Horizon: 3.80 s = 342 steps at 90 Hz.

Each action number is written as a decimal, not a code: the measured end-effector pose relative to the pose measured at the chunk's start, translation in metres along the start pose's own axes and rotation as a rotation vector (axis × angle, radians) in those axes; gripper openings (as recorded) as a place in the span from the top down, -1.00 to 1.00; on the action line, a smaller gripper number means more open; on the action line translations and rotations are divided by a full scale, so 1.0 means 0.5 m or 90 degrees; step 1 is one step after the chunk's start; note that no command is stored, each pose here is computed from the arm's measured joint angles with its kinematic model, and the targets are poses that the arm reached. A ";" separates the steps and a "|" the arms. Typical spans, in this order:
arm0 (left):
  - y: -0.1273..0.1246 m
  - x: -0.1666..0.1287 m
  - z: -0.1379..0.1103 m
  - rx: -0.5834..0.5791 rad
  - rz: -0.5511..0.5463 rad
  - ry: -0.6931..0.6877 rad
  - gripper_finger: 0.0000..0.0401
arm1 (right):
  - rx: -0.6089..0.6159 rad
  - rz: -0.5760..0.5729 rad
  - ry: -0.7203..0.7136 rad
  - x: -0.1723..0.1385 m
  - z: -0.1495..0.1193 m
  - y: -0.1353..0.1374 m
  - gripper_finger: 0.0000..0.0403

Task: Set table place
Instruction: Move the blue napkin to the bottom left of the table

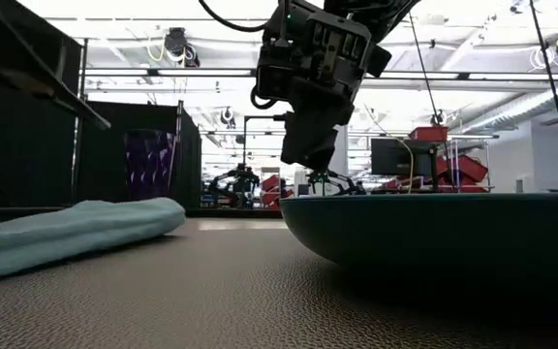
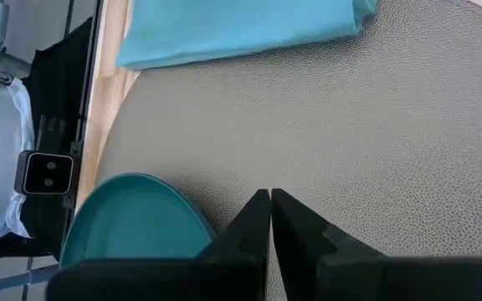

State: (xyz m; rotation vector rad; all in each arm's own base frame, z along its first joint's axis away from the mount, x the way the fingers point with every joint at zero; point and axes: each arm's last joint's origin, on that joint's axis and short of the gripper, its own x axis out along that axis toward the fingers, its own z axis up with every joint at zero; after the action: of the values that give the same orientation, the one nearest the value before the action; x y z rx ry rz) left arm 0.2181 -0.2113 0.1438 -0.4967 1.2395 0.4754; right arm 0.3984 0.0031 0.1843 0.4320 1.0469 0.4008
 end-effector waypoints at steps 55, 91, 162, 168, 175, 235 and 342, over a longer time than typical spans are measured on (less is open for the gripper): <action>-0.028 -0.079 -0.029 0.041 0.036 -0.067 1.00 | -0.024 0.005 0.006 -0.017 0.030 0.040 1.00; -0.012 -0.100 -0.119 0.115 0.052 -0.178 1.00 | -0.032 -0.010 -0.043 -0.003 0.064 0.155 1.00; 0.035 -0.097 -0.033 0.075 0.224 -0.190 1.00 | 0.071 -0.408 0.028 0.013 -0.044 0.253 1.00; 0.051 -0.127 -0.049 0.031 0.222 -0.248 1.00 | 0.058 -0.525 0.011 -0.006 -0.075 0.284 1.00; 0.064 -0.161 -0.074 -0.015 0.161 -0.352 1.00 | 0.012 -0.592 -0.044 -0.019 -0.107 0.328 1.00; 0.094 -0.139 -0.025 -0.123 0.100 -0.452 1.00 | -0.149 -0.182 -0.534 -0.122 -0.306 0.215 1.00; 0.050 -0.087 -0.002 -0.367 0.015 -0.216 0.46 | -0.105 -0.107 -0.473 -0.132 -0.287 0.216 0.06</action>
State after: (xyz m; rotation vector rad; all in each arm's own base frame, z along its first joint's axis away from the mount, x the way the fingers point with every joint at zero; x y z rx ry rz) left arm 0.1915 -0.1950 0.1828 -0.8489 0.7704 0.9063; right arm 0.2295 0.0821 0.2269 0.3023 0.3200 0.1466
